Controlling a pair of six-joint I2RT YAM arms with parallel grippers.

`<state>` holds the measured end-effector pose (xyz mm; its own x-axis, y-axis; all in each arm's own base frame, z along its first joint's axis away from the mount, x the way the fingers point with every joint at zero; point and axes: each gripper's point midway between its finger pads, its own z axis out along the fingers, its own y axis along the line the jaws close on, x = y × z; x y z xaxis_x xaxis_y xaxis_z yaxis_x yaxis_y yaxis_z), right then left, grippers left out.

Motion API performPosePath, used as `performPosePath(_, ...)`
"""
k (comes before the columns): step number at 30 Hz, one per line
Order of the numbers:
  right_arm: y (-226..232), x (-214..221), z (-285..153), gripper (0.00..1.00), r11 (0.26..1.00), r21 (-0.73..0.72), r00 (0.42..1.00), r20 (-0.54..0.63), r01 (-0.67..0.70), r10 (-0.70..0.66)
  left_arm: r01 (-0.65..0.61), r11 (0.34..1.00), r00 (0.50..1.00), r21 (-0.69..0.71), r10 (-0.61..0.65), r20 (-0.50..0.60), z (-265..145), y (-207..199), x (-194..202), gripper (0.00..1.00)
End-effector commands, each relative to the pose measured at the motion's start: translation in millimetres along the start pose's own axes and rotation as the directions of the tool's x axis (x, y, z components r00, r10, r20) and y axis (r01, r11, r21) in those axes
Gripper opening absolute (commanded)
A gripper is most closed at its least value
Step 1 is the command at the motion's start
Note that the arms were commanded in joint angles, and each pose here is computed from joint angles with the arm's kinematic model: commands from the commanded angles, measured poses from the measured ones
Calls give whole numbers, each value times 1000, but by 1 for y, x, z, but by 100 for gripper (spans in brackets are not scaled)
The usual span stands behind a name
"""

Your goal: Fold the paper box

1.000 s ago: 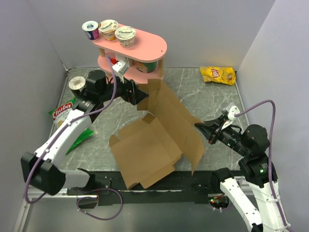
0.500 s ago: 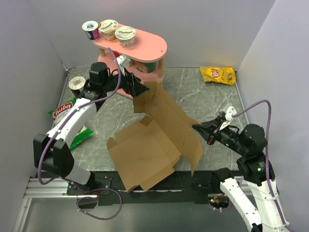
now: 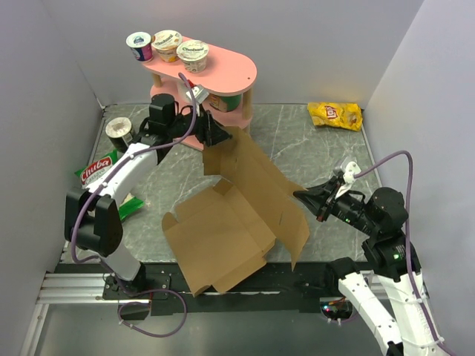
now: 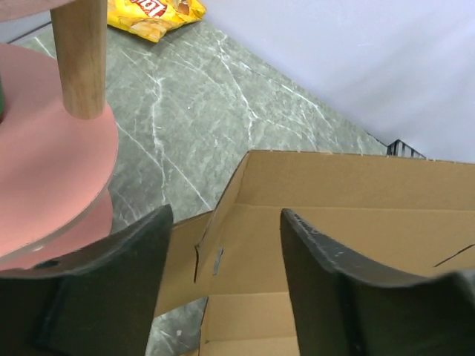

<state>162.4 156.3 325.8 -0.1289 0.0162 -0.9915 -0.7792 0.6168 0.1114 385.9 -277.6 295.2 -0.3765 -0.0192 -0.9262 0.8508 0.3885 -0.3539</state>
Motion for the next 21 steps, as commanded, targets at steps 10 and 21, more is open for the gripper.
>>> performPosePath(10,-9,-13,6,0,999,27,997,58,44,-45,-106,994,993,-36,107,43,-1,-16,-16,6)
performPosePath(21,-47,-20,8,98,971,234,995,100,-43,20,-89,843,939,-530,248,237,-73,12,-24,1)
